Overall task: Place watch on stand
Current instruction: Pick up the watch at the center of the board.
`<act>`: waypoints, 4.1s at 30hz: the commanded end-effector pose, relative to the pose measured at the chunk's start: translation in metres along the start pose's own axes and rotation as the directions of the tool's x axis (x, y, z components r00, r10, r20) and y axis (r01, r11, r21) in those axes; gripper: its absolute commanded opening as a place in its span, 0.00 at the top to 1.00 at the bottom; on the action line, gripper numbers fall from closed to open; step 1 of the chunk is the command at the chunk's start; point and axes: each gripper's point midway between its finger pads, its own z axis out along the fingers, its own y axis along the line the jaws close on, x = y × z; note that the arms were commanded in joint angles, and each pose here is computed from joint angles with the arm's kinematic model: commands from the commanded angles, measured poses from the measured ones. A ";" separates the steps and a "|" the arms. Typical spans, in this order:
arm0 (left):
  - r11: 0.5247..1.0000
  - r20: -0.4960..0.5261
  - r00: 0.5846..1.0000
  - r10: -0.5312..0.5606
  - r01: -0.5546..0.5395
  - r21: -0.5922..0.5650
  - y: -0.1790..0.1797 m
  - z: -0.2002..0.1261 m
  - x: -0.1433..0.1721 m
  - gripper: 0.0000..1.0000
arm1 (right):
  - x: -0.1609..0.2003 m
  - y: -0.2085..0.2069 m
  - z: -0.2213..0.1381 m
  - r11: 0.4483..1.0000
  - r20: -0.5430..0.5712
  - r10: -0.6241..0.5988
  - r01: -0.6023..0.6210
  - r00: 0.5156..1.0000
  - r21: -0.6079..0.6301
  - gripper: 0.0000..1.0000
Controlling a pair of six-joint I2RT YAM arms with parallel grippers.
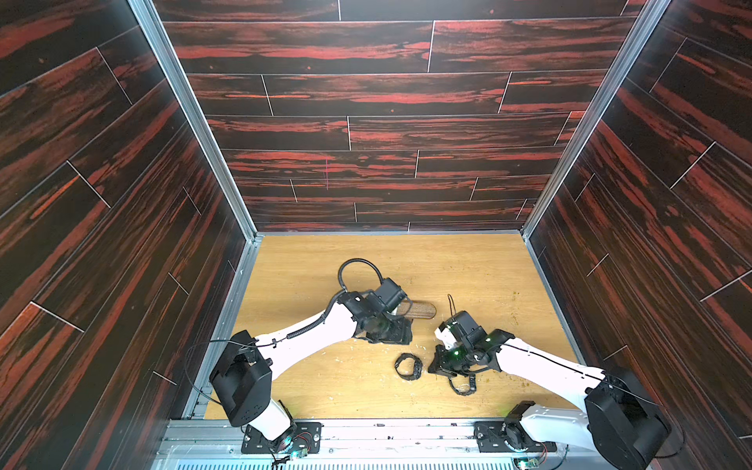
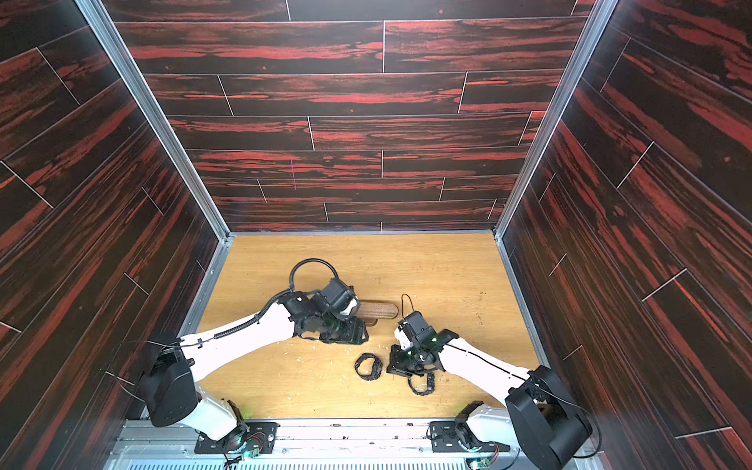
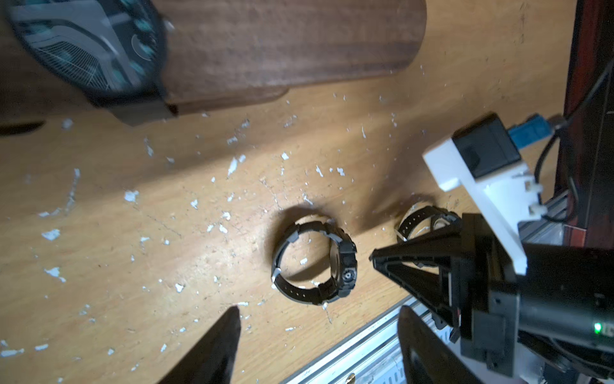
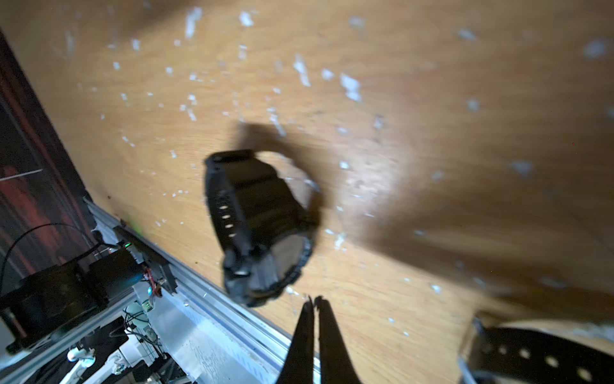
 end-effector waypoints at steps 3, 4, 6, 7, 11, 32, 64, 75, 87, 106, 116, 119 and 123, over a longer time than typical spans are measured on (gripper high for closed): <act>0.993 -0.021 1.000 0.000 -0.002 -0.117 0.006 0.015 0.012 0.26 | 0.005 -0.004 -0.005 1.000 -0.011 0.016 -0.015 1.000 0.002 0.91; 0.992 -0.023 1.000 -0.003 0.000 -0.126 0.006 0.018 0.012 0.26 | 0.006 -0.004 -0.005 1.000 -0.011 0.014 -0.014 1.000 0.002 0.92; 0.990 -0.023 1.000 -0.016 0.012 -0.144 0.008 0.023 0.011 0.28 | 0.007 -0.005 -0.007 1.000 -0.001 0.013 -0.013 1.000 0.000 0.92; 0.988 -0.024 1.000 -0.019 0.015 -0.151 0.008 0.025 0.010 0.29 | 0.008 -0.006 -0.007 1.000 0.001 0.015 -0.015 1.000 0.001 0.91; 0.984 -0.035 0.999 -0.022 0.016 -0.177 0.006 0.033 0.006 0.30 | 0.010 -0.009 -0.011 1.000 0.017 0.015 -0.015 1.000 0.005 0.91; 0.962 -0.131 0.991 -0.012 -0.024 -0.273 0.003 0.070 0.023 0.31 | 0.012 -0.012 -0.007 1.000 -0.015 -0.004 0.004 1.000 0.031 0.91; 0.989 -0.176 0.984 -0.001 -0.025 -0.148 -0.021 0.103 0.052 0.70 | 0.024 -0.025 -0.007 0.998 -0.028 0.028 -0.026 0.999 0.051 0.91; 0.991 -0.186 0.983 0.011 -0.036 -0.131 -0.028 0.110 0.050 0.88 | 0.023 -0.024 -0.011 0.999 -0.012 0.014 -0.014 1.000 0.050 0.91; 0.996 -0.050 0.995 0.088 -0.088 0.003 -0.070 0.031 -0.005 0.91 | -0.005 0.029 -0.069 0.992 0.111 -0.062 0.073 0.992 -0.101 0.88; 0.882 0.357 0.934 0.031 -0.193 0.429 -0.078 -0.157 -0.128 0.91 | -0.100 0.147 -0.220 0.736 0.400 -0.150 0.372 0.904 -0.566 0.70; 0.823 0.341 0.940 0.002 -0.195 0.533 -0.068 -0.169 -0.157 0.91 | -0.136 0.171 -0.215 0.713 0.397 -0.167 0.389 0.902 -0.583 0.60; 0.806 0.332 0.943 -0.003 -0.194 0.559 -0.068 -0.168 -0.164 0.91 | -0.142 0.183 -0.209 0.710 0.397 -0.196 0.409 0.896 -0.573 0.56; 0.791 0.336 0.942 0.000 -0.206 0.577 -0.068 -0.171 -0.170 0.91 | -0.152 0.195 -0.209 0.696 0.414 -0.216 0.436 0.884 -0.570 0.55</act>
